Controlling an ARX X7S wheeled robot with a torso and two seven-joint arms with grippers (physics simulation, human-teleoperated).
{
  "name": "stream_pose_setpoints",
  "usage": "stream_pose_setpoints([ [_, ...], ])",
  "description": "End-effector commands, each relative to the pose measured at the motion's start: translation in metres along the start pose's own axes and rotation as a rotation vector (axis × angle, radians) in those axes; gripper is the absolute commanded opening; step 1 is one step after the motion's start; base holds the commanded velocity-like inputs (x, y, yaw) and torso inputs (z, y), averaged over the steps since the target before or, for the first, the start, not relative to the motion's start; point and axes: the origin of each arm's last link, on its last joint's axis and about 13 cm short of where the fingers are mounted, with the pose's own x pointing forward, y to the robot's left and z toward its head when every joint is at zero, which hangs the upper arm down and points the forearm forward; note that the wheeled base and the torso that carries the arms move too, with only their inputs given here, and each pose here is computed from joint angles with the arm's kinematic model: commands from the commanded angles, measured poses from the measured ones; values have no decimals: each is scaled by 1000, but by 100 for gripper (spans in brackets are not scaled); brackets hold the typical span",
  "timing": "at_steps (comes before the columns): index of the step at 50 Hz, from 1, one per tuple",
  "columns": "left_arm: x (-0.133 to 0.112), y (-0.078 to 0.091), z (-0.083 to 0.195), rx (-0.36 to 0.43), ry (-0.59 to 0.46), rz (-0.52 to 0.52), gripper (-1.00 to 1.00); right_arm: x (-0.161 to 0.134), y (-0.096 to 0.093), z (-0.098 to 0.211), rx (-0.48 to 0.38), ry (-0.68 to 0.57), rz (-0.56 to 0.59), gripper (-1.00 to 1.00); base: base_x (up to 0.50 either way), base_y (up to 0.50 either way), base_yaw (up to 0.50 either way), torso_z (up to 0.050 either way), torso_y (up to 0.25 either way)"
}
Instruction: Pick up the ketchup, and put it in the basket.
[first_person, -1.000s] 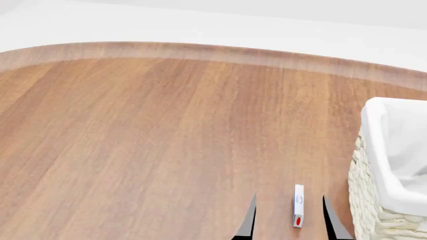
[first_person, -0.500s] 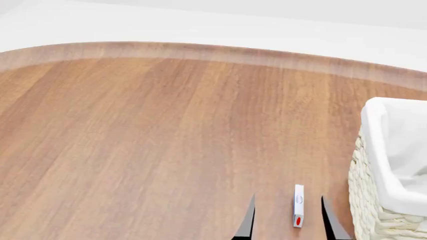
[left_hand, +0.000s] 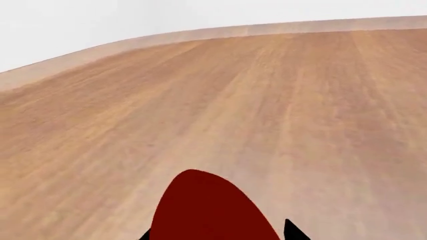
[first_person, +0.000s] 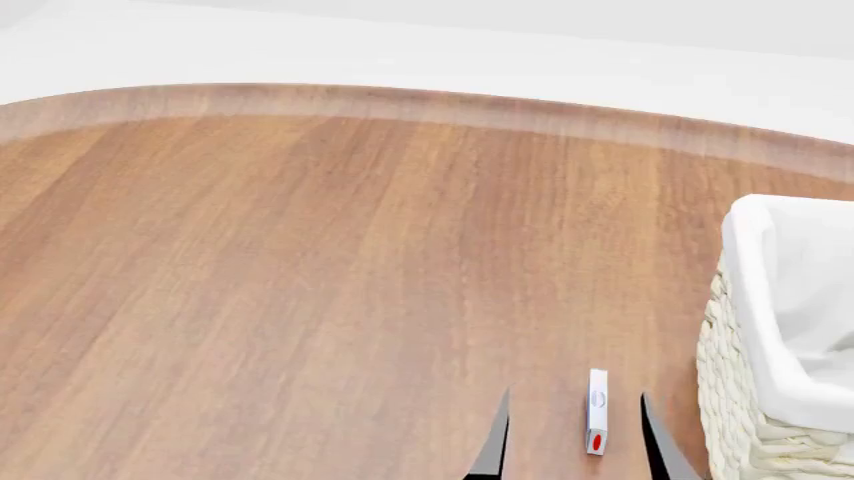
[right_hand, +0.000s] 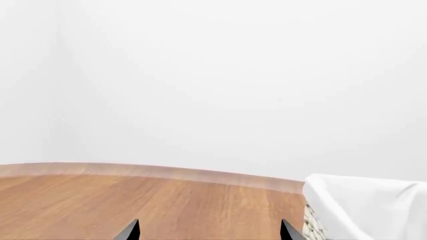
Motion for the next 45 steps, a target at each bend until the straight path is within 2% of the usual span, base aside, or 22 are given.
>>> stream_pose_setpoints([
  [1,6,-4,27,-61,-39,36,-100,1,-1,-1,-7,-17,-3,100,0,0,0,0,0],
  [10,8,-8,69,-85,-92,42,-100,2,-1,-2,-7,-16,-2,100,0,0,0,0,1],
  [13,12,-13,93,-126,-112,0,-100,2,-1,-2,-7,-15,-2,100,0,0,0,0,0],
  [19,25,-23,122,-114,-109,-78,-100,2,-1,-2,-7,-17,-3,100,0,0,0,0,0],
  [20,30,-25,131,-94,-114,-105,-100,2,-2,-2,-6,-16,-4,100,0,0,0,0,0],
  [27,59,-40,171,-103,-105,-216,-100,2,-2,-1,-6,-17,-5,100,0,0,0,0,0],
  [30,71,-48,180,-62,-134,-254,-100,2,-2,-2,-6,-15,-6,100,0,0,0,0,0],
  [33,83,-61,191,-28,-127,-343,-100,3,-2,-2,-6,-15,-3,100,0,0,0,0,0],
  [40,114,-78,228,-36,-145,-437,-100,4,-4,-3,-5,-15,-8,100,0,0,0,0,1],
  [45,133,-85,253,-38,-157,-480,-100,3,-3,-3,-7,-15,-5,100,0,0,0,0,0],
])
